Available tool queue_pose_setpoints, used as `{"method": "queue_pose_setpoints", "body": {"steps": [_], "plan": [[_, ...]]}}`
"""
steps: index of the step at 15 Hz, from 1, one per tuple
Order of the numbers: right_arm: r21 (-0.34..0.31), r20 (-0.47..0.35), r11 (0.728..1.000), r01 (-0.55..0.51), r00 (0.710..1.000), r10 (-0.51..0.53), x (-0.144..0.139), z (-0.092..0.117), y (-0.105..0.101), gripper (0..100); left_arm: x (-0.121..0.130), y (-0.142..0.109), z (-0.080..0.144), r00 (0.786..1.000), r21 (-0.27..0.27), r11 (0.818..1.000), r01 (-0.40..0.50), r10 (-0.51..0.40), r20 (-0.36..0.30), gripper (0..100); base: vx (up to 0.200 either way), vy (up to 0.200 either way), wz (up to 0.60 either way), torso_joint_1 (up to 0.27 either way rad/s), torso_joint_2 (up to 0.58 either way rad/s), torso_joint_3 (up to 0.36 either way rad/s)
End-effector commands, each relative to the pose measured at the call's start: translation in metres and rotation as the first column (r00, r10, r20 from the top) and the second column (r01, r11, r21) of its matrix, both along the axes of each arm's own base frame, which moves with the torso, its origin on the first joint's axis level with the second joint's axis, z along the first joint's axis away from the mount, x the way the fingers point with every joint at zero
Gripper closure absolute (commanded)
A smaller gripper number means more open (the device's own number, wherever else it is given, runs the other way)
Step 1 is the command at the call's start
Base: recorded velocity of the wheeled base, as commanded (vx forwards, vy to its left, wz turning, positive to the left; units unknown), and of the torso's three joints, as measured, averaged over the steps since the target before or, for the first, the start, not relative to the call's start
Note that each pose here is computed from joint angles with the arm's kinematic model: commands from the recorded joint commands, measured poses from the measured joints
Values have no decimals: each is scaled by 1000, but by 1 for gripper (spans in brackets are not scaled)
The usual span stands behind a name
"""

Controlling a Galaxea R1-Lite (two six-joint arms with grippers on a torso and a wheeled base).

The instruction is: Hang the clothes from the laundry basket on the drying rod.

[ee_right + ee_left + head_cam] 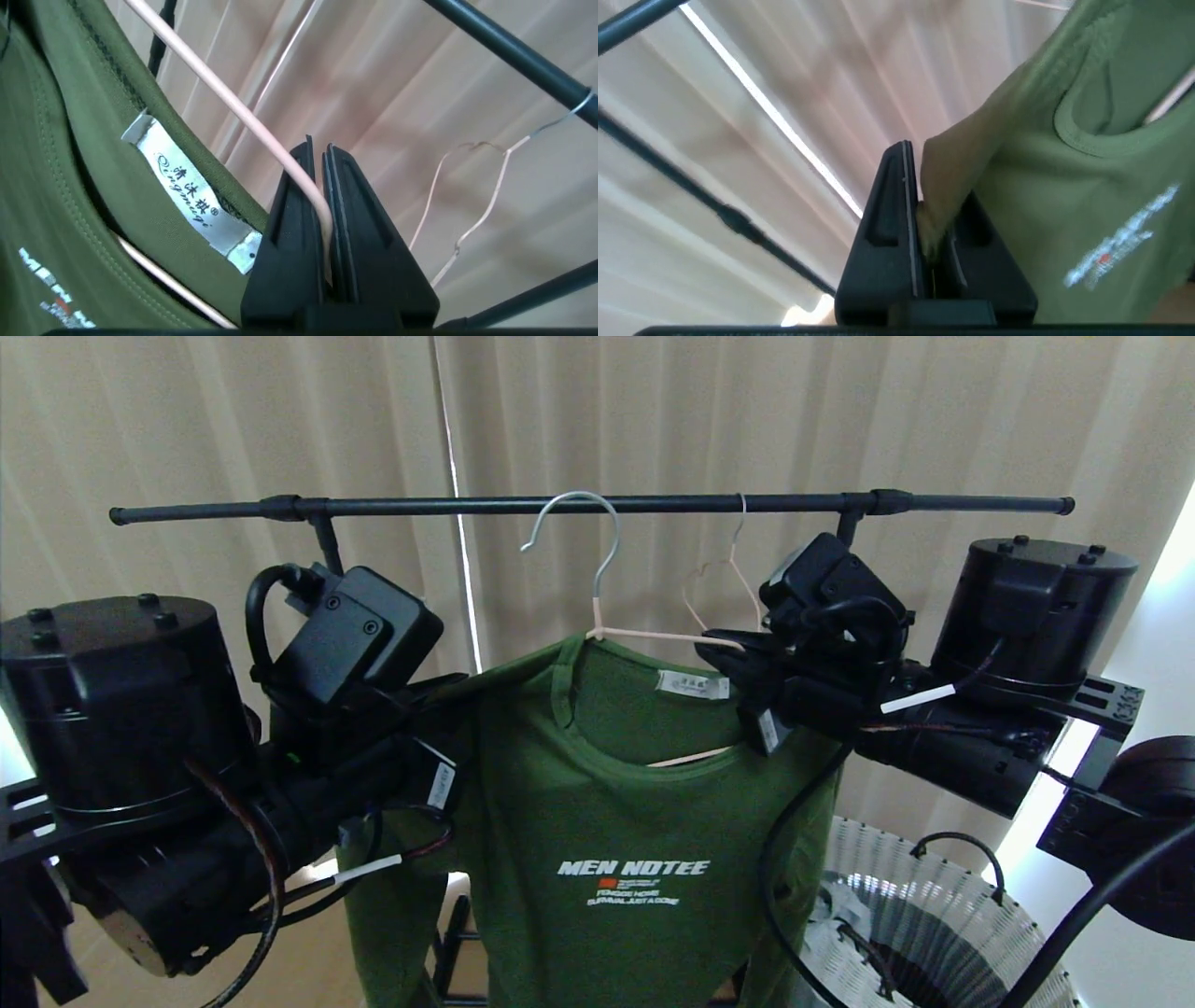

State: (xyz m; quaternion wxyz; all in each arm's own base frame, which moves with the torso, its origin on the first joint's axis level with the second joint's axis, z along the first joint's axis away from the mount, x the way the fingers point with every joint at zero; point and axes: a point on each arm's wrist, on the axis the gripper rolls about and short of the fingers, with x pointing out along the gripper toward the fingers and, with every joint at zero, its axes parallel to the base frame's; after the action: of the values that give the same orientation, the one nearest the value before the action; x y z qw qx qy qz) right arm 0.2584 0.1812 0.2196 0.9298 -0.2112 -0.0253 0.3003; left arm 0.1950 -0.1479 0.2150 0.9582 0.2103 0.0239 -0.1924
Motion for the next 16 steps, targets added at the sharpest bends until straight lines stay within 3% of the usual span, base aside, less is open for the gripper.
{"method": "queue_pose_setpoints", "body": {"steps": [1, 2, 5, 7, 9, 12, 16], "plan": [[7, 8, 1000, 5, 1000, -5, -3, 3, -2, 100, -4, 3, 0, 1000, -4, 1000, 17, -17, -1, 100, 0, 0, 0, 0, 0, 0], [6, 9, 1000, 9, 1000, -9, -2, 3, -2, 100, -5, 3, 0, 1000, -4, 1000, 17, -17, -1, 0, 0, 0, 0, 0, 0, 0], [8, 13, 1000, 29, 999, -29, -3, 5, -5, 100, -6, 5, 1, 1000, -14, 1000, 16, -16, 2, 0, 0, 0, 0, 0, 0, 0], [14, 20, 998, 65, 998, -65, -2, 8, -12, 100, -12, 9, 3, 999, -70, 997, 32, -33, -10, 0, 0, 0, 0, 0, 0, 0], [17, 24, 995, 98, 995, -98, -2, 10, -22, 100, -22, 16, 6, 997, -89, 993, 75, -75, -3, 0, 0, 0, 0, 0, 0, 0], [35, 41, 991, 133, 990, -134, -6, 17, -38, 100, -40, 37, -8, 998, -70, 996, 48, -50, -28, 0, 0, 0, 0, 0, 0, 0], [80, 60, 989, 127, 989, -132, -16, 29, -44, 100, -40, 45, -26, 996, -34, 999, 11, -14, -91, 0, 0, 0, 0, 0, 0, 0]]}}
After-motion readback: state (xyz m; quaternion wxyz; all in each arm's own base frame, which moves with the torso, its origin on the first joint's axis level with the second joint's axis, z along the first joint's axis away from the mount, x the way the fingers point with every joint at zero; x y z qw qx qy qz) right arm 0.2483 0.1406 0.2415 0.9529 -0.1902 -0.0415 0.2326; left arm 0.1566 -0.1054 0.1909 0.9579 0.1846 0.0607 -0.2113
